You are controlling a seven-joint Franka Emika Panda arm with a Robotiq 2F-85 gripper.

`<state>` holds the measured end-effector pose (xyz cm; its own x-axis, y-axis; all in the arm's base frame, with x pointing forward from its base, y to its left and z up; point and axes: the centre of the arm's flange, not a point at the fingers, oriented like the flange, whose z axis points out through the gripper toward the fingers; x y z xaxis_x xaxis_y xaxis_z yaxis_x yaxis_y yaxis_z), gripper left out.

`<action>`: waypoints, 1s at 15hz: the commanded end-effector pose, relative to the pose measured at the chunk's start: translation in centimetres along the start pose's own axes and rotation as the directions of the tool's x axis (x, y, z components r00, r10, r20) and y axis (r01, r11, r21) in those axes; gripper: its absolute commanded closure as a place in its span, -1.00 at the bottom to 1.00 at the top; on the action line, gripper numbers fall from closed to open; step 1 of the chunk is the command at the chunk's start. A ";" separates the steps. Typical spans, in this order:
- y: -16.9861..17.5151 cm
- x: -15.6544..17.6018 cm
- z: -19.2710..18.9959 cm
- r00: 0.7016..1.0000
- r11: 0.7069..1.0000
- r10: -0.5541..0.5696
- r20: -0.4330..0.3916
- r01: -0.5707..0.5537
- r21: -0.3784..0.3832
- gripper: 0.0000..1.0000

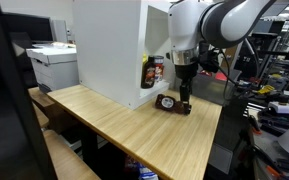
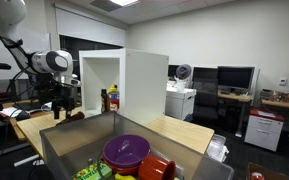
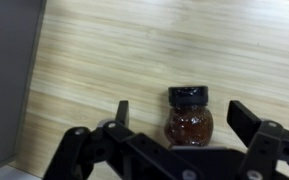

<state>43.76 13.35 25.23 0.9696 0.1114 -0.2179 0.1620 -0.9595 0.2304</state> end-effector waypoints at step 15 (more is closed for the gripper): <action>-3.2 -1.7 4.1 0.995 0.998 0.025 -0.092 -0.030 -0.055 -1.00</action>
<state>41.80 14.63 22.03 0.9791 0.1300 -0.1563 0.1700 -0.9451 0.2789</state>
